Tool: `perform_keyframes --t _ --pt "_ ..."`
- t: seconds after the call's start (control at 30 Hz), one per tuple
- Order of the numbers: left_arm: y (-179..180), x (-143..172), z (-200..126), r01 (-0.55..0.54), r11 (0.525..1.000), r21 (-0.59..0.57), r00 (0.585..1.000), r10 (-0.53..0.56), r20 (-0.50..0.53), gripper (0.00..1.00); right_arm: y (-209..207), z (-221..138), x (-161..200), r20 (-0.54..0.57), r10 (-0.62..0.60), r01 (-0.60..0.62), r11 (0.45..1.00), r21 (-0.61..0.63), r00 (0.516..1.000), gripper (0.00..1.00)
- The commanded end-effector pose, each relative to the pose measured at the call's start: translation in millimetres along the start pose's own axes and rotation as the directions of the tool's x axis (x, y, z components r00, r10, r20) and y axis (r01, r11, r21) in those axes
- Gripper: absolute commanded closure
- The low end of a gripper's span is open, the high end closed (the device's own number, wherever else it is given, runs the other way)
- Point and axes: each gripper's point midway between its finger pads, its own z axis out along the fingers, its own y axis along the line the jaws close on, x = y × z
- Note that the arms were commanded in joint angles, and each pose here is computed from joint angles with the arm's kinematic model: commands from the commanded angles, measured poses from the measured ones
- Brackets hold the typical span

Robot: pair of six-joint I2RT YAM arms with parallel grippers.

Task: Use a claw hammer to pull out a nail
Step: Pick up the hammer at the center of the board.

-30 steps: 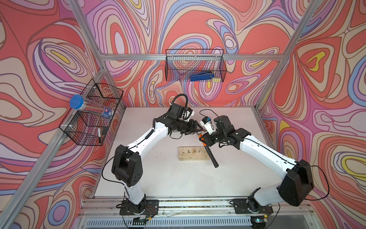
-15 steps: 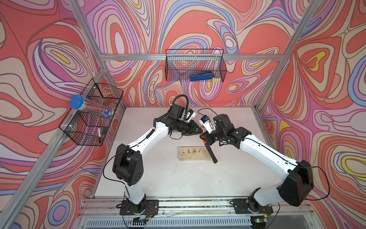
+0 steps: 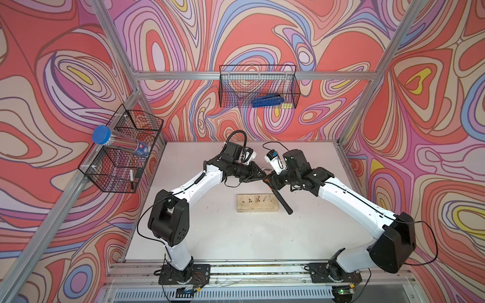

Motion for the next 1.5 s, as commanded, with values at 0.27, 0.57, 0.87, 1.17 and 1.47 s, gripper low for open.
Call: perform_keyframes --t 0.27,0.57,0.87,1.17,1.47 --pt "-26 -44 -67 -0.06 0.995 0.074 0.944 0.032 0.327 1.0 -40 -14 -31 0.114 0.197 -0.204 0.978 0.054 0.974 0.02" --pt "-24 -44 -92 -0.076 0.996 0.044 0.9 0.05 0.432 1.0 -90 -21 -35 0.21 0.353 -0.384 0.915 0.128 0.912 0.02" --pt "-25 -48 -114 -0.084 0.992 0.092 0.849 0.023 0.527 1.0 -99 -2 -17 0.128 0.506 -0.51 0.86 -0.002 0.853 0.02" --pt "-28 -47 -133 -0.106 0.986 0.131 0.789 0.003 0.615 1.0 -99 -10 -22 0.089 0.724 -0.661 0.667 -0.343 0.684 0.09" --pt "-40 -51 -149 -0.144 0.953 0.267 0.727 -0.081 0.682 1.0 -82 -16 -20 0.06 0.8 -0.641 0.52 -0.564 0.597 0.18"
